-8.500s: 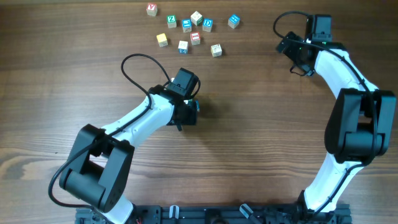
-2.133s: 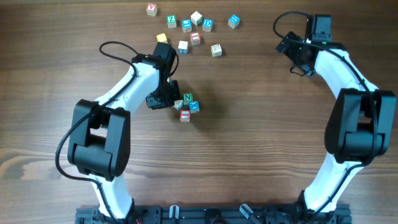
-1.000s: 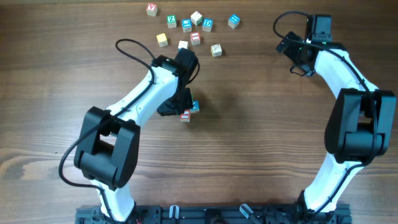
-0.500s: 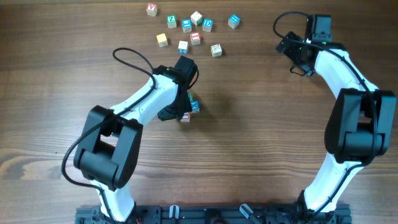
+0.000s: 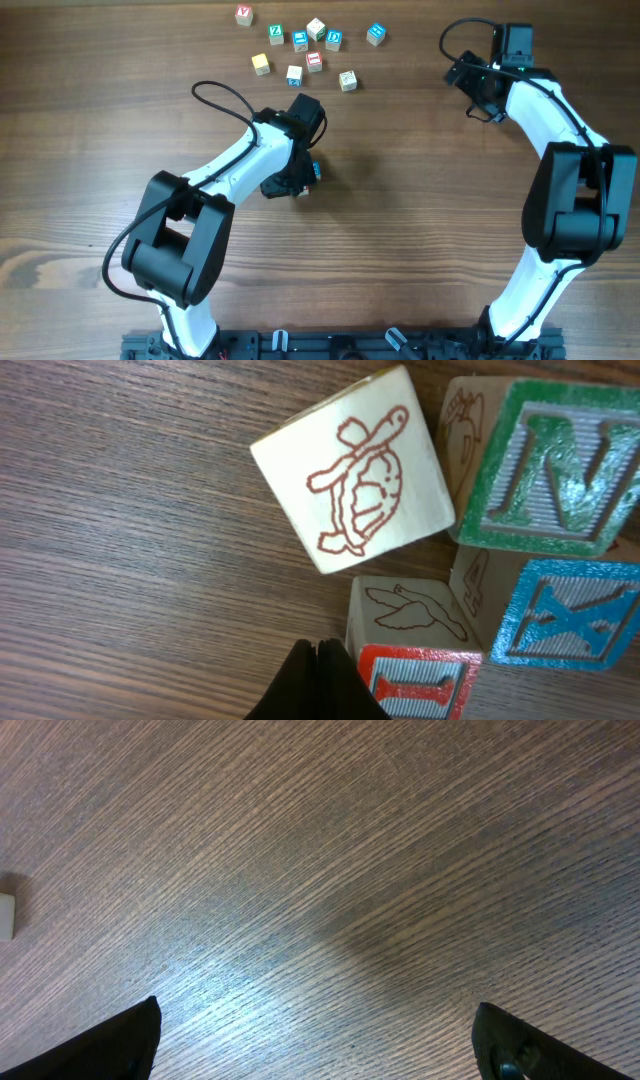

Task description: Form a circle

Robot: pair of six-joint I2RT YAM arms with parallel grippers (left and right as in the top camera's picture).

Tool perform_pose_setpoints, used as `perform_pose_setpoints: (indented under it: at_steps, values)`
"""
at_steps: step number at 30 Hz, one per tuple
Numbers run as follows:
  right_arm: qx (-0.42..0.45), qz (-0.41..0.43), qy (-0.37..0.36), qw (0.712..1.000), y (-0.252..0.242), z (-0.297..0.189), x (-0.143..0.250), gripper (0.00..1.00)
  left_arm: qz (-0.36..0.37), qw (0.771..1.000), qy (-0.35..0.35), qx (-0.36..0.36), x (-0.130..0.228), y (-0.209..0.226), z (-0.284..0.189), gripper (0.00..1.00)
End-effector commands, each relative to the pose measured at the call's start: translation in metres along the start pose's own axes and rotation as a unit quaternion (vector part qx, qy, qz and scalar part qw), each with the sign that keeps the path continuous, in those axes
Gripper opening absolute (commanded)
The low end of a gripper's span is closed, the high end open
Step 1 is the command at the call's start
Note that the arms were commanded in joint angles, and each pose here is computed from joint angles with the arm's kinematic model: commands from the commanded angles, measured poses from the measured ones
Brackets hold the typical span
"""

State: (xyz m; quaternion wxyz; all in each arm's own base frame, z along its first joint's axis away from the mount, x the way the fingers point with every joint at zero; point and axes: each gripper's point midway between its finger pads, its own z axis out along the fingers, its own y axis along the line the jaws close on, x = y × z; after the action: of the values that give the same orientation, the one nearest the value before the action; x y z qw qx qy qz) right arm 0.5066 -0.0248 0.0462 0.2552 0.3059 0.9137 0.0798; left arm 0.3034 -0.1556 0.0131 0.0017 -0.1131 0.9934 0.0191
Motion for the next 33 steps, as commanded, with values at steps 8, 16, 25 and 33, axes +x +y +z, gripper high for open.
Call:
perform_pose_setpoints:
  at_steps: [8,16,25,33]
  values:
    - [0.009,-0.007,0.005,1.0,-0.005,0.007,0.005,1.0,-0.005,1.0,0.007,0.021,0.005,-0.006,-0.005,0.04]
    - [0.009,-0.007,0.005,1.0,-0.005,0.007,0.005,1.0,0.008,1.0,0.005,0.003,0.004,0.004,-0.015,0.04]
    - [0.009,-0.007,0.005,1.0,-0.005,0.007,0.005,1.0,-0.011,0.971,-0.233,0.057,-0.121,0.013,-0.207,0.04]
    - [0.009,-0.007,0.005,1.0,-0.005,0.007,0.005,1.0,0.013,0.94,-0.315,0.13,-0.178,-0.031,-0.227,0.04]
